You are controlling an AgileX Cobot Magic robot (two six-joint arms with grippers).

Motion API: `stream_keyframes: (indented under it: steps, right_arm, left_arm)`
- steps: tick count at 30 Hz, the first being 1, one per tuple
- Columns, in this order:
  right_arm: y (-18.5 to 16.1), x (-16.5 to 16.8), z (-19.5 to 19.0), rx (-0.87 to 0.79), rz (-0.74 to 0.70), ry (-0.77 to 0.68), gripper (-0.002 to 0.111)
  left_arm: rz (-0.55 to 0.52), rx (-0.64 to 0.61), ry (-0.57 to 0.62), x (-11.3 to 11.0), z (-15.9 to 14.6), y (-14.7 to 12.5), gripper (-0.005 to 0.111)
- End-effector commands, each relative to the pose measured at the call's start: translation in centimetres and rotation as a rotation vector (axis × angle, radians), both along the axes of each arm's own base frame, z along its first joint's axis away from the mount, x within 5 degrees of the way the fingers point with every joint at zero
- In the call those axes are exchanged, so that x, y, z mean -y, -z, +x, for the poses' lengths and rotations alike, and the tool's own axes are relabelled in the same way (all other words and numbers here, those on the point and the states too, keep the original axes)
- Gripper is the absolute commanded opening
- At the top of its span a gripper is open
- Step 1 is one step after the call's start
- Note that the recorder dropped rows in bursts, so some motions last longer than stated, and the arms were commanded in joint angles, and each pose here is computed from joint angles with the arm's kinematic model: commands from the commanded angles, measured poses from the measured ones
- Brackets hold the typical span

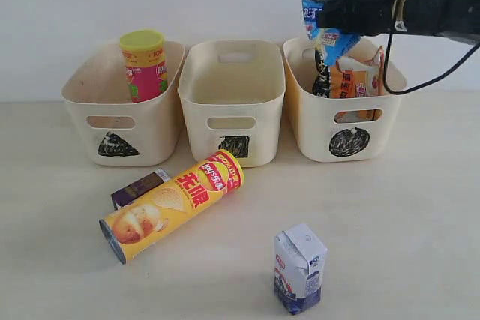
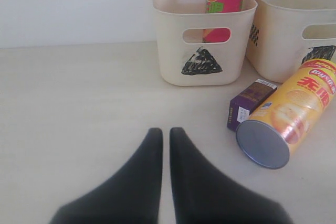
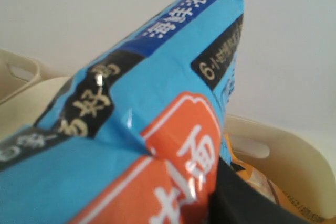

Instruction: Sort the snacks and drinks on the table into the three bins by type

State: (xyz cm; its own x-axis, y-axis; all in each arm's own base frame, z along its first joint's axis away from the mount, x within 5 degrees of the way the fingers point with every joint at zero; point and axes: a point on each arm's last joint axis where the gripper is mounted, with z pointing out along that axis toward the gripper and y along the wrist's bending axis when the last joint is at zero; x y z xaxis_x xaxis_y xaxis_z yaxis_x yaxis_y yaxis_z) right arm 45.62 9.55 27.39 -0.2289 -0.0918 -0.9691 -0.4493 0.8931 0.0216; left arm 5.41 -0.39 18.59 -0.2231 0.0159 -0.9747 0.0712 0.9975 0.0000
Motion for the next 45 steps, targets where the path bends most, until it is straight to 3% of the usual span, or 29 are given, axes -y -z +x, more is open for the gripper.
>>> stream_keyframes:
  steps: [1,5,7,9,15,16,21,23,27,28,30,35,37,40,45]
  right_arm:
    - [1.4,0.3,1.1,-0.021,-0.012,0.016,0.0]
    - [2.5,0.3,1.4,-0.038,-0.036,0.016,0.0]
    - [3.0,0.4,1.5,-0.044,-0.058,0.023,0.006]
    - [3.1,0.4,1.6,-0.045,-0.058,0.02,0.019]
    - [2.5,0.4,1.7,-0.042,0.0,0.043,0.083]
    - [2.6,0.5,1.7,-0.049,0.006,0.059,0.083]
    - [1.2,1.2,1.4,-0.059,0.021,0.14,0.075]
    - [-0.6,1.3,0.8,-0.046,0.073,0.157,0.066]
    - [-2.9,1.5,-1.2,-0.005,-0.009,0.125,0.027]
    - [-2.9,1.7,-1.8,-0.004,-0.054,0.116,0.011]
    - [-2.8,1.8,-3.0,0.006,-0.159,0.084,0.0]
    - [-4.0,2.3,-5.7,0.042,-0.305,0.051,0.0]
    - [-4.7,3.2,-6.8,0.057,-0.336,0.13,0.0]
    - [-5.8,6.3,-8.6,0.097,-0.485,0.414,0.0]
    - [-6.2,9.7,-10.6,0.063,-0.819,0.686,0.0]
  left_arm:
    - [-0.017,0.004,-0.004,0.0,0.0,0.0,0.004]
    - [-0.017,0.004,-0.004,0.0,0.0,0.0,0.004]
    - [-0.017,0.004,-0.004,0.0,0.0,0.0,0.004]
    - [-0.017,0.004,-0.004,0.0,0.0,0.0,0.004]
    - [-0.017,0.004,-0.004,0.0,0.0,0.0,0.004]
    - [-0.017,0.004,-0.004,0.0,0.0,0.0,0.004]
    - [-0.017,0.004,-0.004,0.0,0.0,0.0,0.004]
    - [-0.017,0.004,-0.004,0.0,0.0,0.0,0.004]
    - [-0.017,0.004,-0.004,0.0,0.0,0.0,0.004]
    - [-0.017,0.004,-0.004,0.0,0.0,0.0,0.004]
    - [-0.017,0.004,-0.004,0.0,0.0,0.0,0.004]
    - [-0.017,0.004,-0.004,0.0,0.0,0.0,0.004]
    - [-0.017,0.004,-0.004,0.0,0.0,0.0,0.004]
    - [-0.017,0.004,-0.004,0.0,0.0,0.0,0.004]
    - [-0.017,0.004,-0.004,0.0,0.0,0.0,0.004]
